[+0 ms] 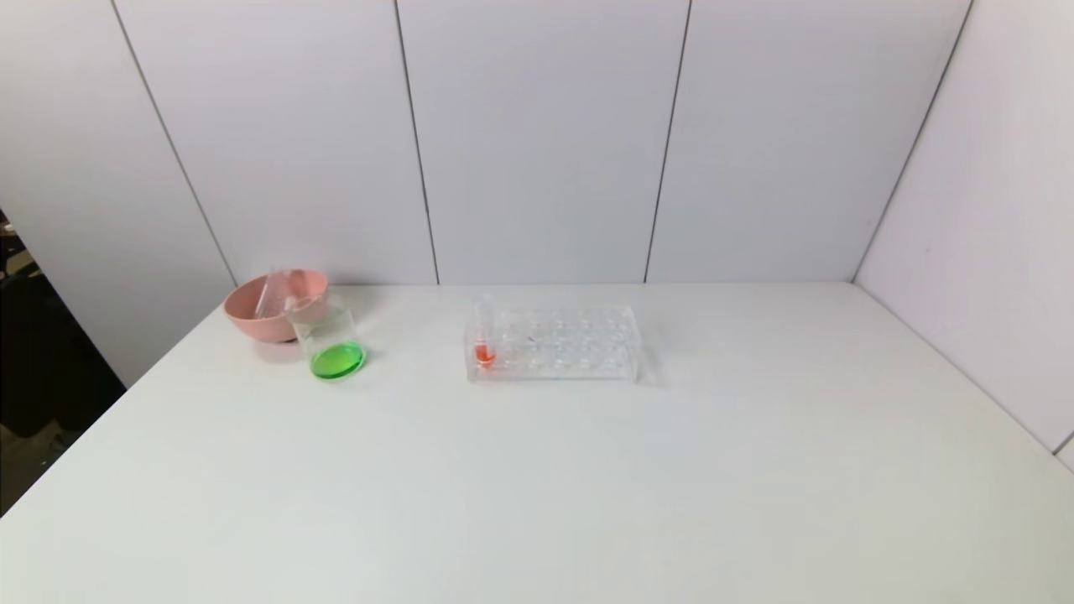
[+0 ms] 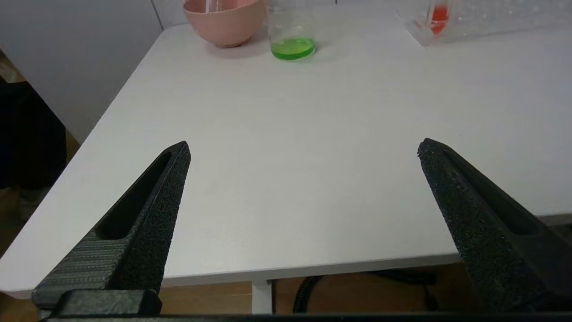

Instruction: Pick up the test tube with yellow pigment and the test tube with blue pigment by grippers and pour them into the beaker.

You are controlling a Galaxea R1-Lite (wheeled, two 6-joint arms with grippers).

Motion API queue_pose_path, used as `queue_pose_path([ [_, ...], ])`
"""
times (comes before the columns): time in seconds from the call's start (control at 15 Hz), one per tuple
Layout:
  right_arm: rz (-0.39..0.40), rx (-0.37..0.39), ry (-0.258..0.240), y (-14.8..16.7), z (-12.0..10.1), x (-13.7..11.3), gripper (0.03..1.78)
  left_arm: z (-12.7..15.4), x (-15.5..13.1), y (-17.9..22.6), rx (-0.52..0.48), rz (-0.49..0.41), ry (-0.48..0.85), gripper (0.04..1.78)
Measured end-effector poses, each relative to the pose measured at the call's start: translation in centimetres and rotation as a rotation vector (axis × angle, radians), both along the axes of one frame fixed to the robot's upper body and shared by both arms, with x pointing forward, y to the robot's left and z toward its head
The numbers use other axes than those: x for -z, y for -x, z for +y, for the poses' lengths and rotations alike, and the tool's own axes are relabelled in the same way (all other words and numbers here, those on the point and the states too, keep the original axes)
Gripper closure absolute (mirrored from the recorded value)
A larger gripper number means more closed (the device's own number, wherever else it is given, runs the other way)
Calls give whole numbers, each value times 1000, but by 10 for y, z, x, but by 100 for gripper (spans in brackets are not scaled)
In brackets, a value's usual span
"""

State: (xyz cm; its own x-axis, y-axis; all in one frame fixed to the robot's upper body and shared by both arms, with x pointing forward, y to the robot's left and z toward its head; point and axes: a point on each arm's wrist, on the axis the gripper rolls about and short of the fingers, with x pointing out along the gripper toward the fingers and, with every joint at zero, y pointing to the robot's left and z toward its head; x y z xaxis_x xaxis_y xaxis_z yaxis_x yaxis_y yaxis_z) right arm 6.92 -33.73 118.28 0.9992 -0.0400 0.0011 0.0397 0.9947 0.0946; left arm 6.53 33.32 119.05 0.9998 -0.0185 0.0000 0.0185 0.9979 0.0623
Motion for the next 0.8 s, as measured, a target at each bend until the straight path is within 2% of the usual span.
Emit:
queue_pose_path([
  [0.2, 0, 0, 0, 0, 0, 0, 10, 0, 6, -3, -14, 4, 99, 4],
  [0.8, 0, 0, 0, 0, 0, 0, 10, 1, 7, -4, -42, -14, 150, 4],
])
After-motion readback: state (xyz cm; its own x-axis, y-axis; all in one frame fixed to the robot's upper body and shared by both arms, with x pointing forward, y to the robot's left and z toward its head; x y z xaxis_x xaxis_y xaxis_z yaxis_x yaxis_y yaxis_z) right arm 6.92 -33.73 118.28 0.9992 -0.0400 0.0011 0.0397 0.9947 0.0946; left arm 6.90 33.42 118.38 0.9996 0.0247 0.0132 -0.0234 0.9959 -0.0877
